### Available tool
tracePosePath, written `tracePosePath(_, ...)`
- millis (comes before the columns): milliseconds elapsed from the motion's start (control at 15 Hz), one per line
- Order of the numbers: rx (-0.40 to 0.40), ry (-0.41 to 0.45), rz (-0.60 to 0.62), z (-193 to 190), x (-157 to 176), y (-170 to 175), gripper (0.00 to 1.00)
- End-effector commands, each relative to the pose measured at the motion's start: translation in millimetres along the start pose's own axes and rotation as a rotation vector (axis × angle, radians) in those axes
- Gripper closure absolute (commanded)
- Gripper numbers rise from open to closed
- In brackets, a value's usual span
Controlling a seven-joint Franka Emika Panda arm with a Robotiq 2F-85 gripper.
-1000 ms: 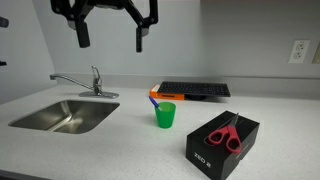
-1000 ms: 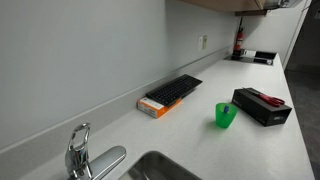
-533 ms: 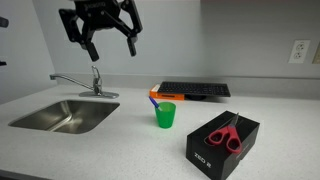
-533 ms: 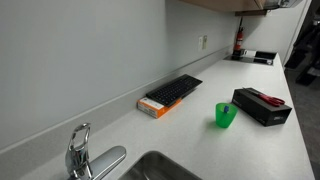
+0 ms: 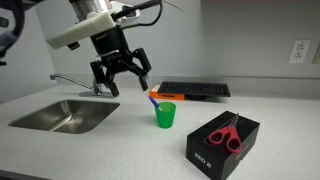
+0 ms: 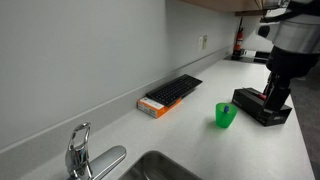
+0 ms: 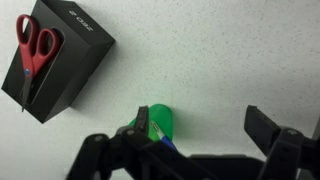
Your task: Remove the pen from the cup and put it on the counter
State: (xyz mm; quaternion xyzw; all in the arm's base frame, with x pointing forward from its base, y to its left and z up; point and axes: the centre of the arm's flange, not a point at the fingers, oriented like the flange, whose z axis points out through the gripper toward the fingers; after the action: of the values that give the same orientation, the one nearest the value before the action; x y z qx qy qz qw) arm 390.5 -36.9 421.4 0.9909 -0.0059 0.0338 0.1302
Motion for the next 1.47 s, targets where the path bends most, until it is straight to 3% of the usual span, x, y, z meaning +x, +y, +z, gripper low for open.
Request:
tracePosePath(0, 0.003, -0.017, 0.013, 7, 3, 5, 0.0)
tracePosePath(400, 0.006, 0.002, 0.048, 11, 13, 13, 0.0)
tracePosePath(1400, -0.158, 0.061, 0.425, 89, 89, -9, 0.0)
